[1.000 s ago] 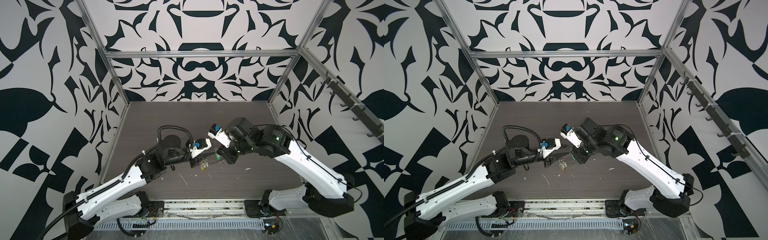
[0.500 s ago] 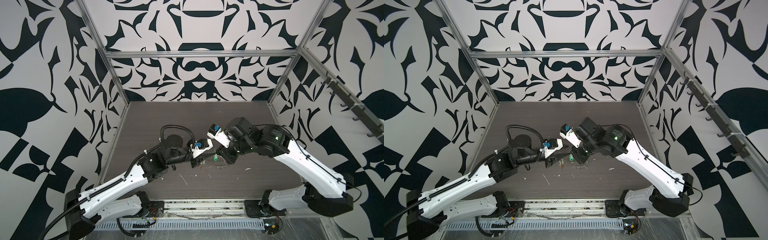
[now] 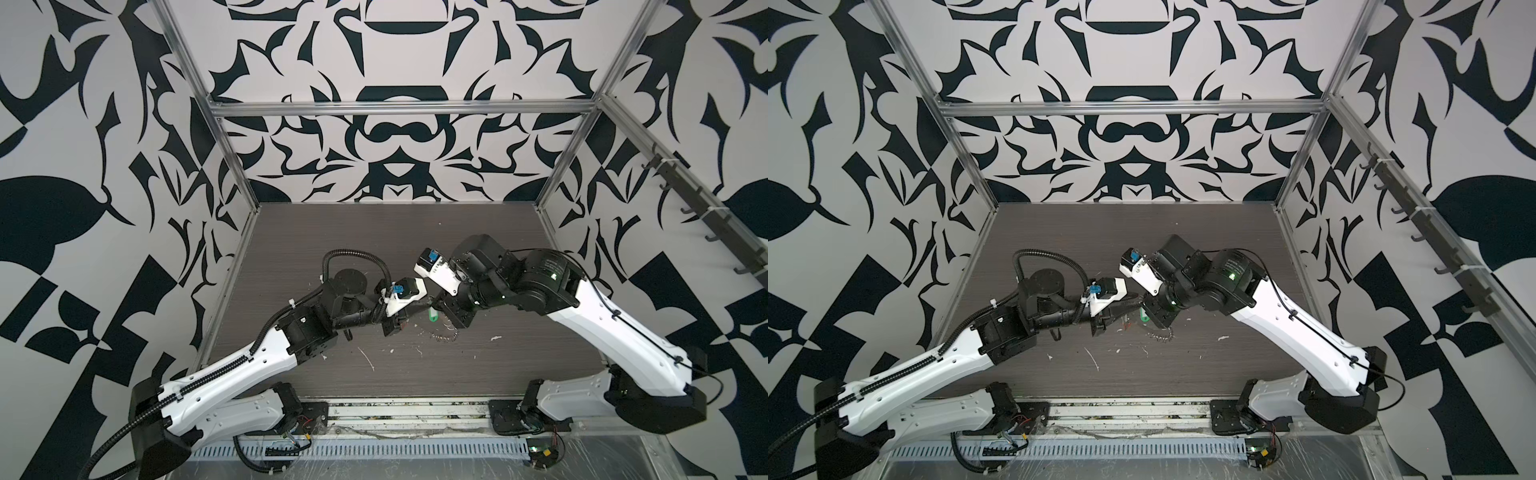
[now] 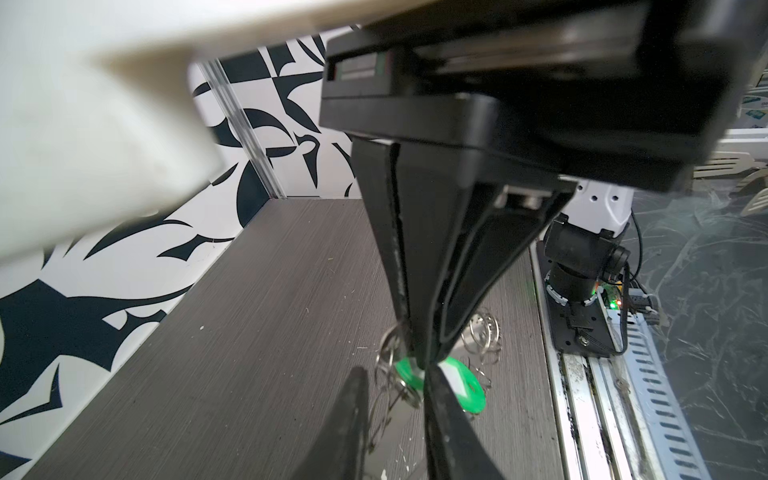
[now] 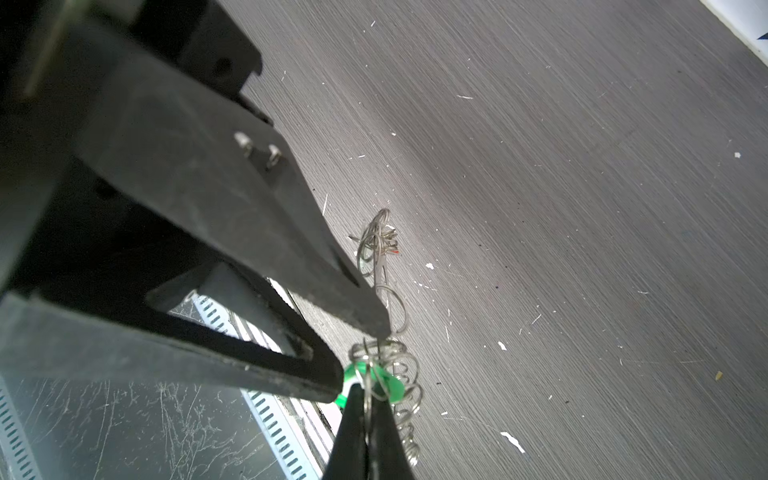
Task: Remove the keys from the keyring
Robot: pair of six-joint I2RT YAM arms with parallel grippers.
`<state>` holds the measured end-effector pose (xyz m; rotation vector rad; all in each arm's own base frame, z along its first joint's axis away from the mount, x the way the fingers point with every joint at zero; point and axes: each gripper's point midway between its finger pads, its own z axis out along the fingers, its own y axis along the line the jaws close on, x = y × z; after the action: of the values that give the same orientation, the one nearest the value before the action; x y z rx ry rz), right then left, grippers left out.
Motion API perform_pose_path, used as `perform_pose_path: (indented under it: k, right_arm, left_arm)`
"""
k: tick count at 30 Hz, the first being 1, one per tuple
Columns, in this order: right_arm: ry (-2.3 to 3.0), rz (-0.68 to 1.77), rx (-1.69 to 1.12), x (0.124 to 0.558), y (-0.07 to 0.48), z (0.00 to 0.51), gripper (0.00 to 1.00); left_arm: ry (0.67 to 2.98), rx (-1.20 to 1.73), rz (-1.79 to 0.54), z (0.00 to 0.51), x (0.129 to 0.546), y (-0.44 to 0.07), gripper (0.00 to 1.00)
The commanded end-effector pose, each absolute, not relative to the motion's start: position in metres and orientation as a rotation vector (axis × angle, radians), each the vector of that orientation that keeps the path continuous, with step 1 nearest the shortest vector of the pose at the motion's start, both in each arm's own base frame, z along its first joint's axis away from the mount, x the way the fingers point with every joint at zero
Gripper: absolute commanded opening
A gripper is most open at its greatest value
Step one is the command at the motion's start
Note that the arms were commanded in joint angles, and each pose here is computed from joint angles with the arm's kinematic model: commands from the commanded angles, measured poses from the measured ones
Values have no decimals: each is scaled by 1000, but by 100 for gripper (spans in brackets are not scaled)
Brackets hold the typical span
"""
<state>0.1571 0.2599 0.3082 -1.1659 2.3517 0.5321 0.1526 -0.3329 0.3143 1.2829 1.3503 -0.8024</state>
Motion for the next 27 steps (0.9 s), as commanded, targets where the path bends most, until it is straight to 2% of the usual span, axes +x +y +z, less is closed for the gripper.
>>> perform_pose_path:
  k: [1,15,27]
  right_arm:
    - [2283,576,-1156,157,264,324,0]
    - [2286,585,-1155,157,264,321,0]
    - [2275,591,-1144,157,264,322,0]
  left_arm:
    - [1329,1276,-812,321,152,-333,25]
    - [1321,1271,-812,324,152,-333,9]
    - [1311,1268,-808,326,152,-332,0]
